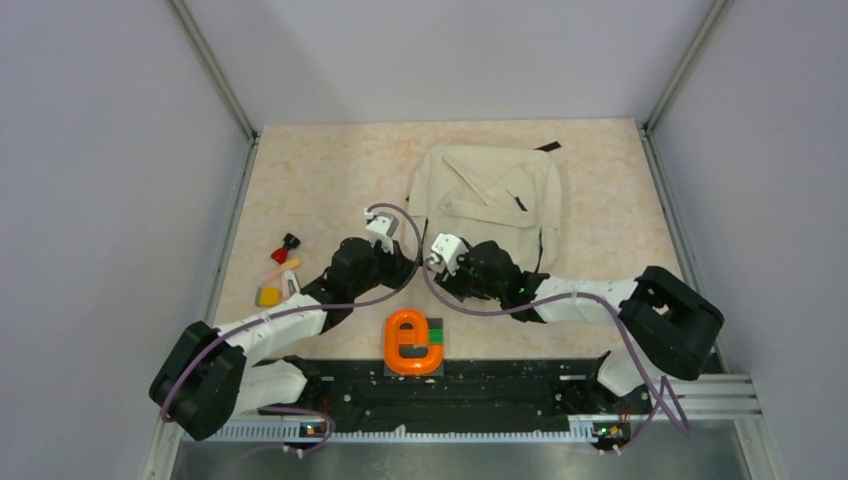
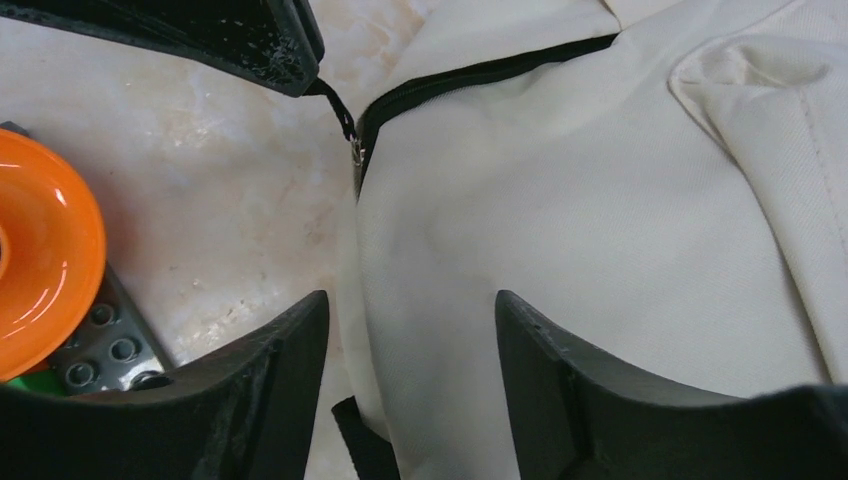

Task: Pack the student bag
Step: Zip the student bag at the center of the board.

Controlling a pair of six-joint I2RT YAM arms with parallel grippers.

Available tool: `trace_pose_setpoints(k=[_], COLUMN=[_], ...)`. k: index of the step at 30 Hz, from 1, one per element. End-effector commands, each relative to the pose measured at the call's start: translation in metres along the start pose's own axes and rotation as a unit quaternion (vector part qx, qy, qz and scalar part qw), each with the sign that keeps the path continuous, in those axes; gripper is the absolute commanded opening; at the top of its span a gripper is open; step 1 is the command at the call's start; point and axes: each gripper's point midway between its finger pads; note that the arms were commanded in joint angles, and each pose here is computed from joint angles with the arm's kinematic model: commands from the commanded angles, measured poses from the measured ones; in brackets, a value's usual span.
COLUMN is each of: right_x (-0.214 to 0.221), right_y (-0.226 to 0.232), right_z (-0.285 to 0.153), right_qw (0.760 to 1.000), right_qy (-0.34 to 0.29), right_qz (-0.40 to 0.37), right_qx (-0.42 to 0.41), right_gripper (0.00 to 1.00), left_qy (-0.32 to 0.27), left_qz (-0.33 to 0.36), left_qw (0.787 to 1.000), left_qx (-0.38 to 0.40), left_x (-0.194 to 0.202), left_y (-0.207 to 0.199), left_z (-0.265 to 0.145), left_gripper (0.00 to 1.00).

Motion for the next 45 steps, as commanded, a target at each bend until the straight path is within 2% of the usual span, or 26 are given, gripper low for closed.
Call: trace_pose_setpoints(k=[1, 3, 8, 17, 24, 29, 37, 40, 43, 45], right_x=[-0.05, -0.048, -0.036, -0.022, -0.021, -0.013, 0.003, 0.004, 0.0, -0.006], right_y=[-0.006, -0.004, 0.002, 0.019, 0.022, 0.032, 0.055, 0.062, 0.059, 0.052], right_z=[0.009, 0.01, 0.007, -0.01, -0.027, -0.027, -0.026, -0.028, -0.034, -0.038], right_qw=[0.997, 0.998, 0.999, 0.998, 0.997, 0.997, 0.998, 0.998, 0.998, 0.998], right_qy=[-0.065, -0.061, -0.044, -0.046, -0.062, -0.045, -0.01, -0.01, -0.024, -0.04], right_qz=[-0.02, -0.017, -0.008, 0.029, 0.051, 0.051, 0.021, 0.019, 0.032, 0.042], right_qx=[0.023, 0.023, 0.015, -0.009, -0.017, -0.04, -0.055, -0.058, -0.045, -0.027], right_gripper=[0.56, 0.44, 0.0, 0.0, 0.0, 0.0, 0.0, 0.0, 0.0, 0.15], left_qy=[-0.043, -0.045, -0.035, -0.017, -0.025, -0.028, -0.031, -0.029, -0.025, -0.023], left_qz=[0.017, 0.022, 0.034, 0.044, 0.028, 0.033, 0.035, 0.036, 0.044, 0.051], left_qw=[0.999, 0.999, 0.999, 0.993, 0.992, 0.993, 0.982, 0.983, 0.99, 0.995], left_qx=[0.005, 0.005, -0.01, -0.109, -0.117, -0.111, -0.183, -0.177, -0.135, -0.088], left_x=[-0.033, -0.037, -0.05, -0.068, -0.066, -0.073, -0.08, -0.08, -0.075, -0.069], left_y=[-0.005, -0.005, -0.001, 0.031, 0.034, 0.033, 0.057, 0.056, 0.043, 0.029], left_z=[0.0, 0.002, 0.015, 0.027, 0.017, 0.019, 0.012, 0.014, 0.019, 0.02], left_gripper=[0.0, 0.0, 0.0, 0.0, 0.0, 0.0, 0.0, 0.0, 0.0, 0.0])
Point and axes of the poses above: each gripper's point midway between its finger pads, its own z axis out along the fingers, its own y axis along the line the jaws close on, x = y × z, and after that the axes turned 6 degrees about z, right-handed
